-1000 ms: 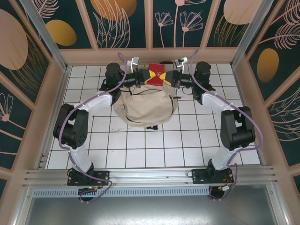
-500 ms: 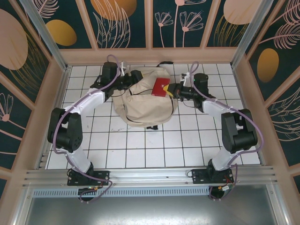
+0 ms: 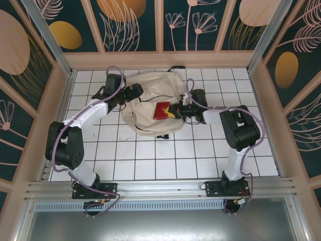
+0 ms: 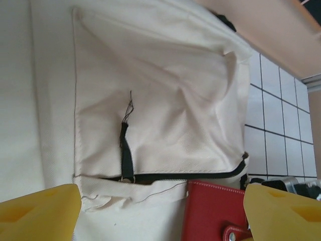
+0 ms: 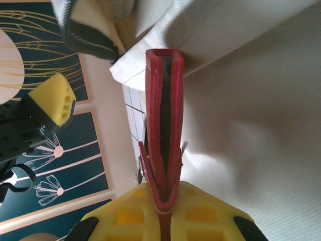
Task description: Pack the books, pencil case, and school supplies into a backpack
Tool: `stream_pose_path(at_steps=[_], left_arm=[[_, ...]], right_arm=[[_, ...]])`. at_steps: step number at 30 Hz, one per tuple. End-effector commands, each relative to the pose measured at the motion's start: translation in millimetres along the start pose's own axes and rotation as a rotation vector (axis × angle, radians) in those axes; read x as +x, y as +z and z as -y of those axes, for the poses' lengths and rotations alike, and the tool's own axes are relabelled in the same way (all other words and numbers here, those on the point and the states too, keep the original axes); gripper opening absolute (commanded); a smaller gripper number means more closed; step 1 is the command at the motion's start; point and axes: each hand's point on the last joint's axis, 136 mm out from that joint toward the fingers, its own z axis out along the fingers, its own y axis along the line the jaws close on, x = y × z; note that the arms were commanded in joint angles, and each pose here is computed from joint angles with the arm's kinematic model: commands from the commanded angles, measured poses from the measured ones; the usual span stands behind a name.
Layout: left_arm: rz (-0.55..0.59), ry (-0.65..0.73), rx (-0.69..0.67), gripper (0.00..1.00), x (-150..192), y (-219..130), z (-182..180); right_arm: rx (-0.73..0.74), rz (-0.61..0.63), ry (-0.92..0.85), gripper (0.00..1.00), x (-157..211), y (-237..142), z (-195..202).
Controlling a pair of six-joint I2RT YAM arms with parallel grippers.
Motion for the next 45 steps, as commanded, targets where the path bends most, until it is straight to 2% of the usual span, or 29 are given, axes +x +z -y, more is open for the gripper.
stream_pose_path(at_steps=[1,7,17,24,31,36,39,42,45], left_arm=[[-0.023,0.0,-0.033,0.84,9.0,3.2,-12.5],[-0.088,-0.031,-0.066,0.69,30.7,14.0,-31.0],[-0.178,-0.078,-0.068,0.64,67.1,23.0,-51.9],[-0.235,-0.086,-0.057,0.52,86.7,24.2,-58.9],[-0.266,-0.095,-0.082,0.41,97.0,31.5,-69.6],[-0.283,-0.109,-0.093,0.34,107.6,32.7,-78.6],[-0.293,-0.117,-0.093,0.3,112.6,34.9,-81.6],[-0.309,-0.126,-0.071,0.27,117.1,36.9,-79.8],[-0.325,-0.13,-0.037,0.25,119.9,38.5,-74.9]], right_arm=[[-0.073,0.078,-0.062,0.03,-26.6,-4.2,-28.4],[-0.091,0.141,-0.032,0.03,-47.3,-4.0,-29.7],[-0.048,0.278,0.046,0.03,-80.0,20.0,-18.2],[-0.065,0.358,0.107,0.04,-73.4,58.5,-22.0],[-0.099,0.517,0.16,0.04,-87.9,61.7,-19.1],[-0.122,0.515,0.186,0.06,-85.4,81.8,-18.1],[-0.127,0.562,0.19,0.06,-86.3,76.4,-16.0],[-0.141,0.711,0.201,0.01,-85.3,49.6,-14.7],[-0.13,0.795,0.182,0.0,-83.6,36.5,-18.9]])
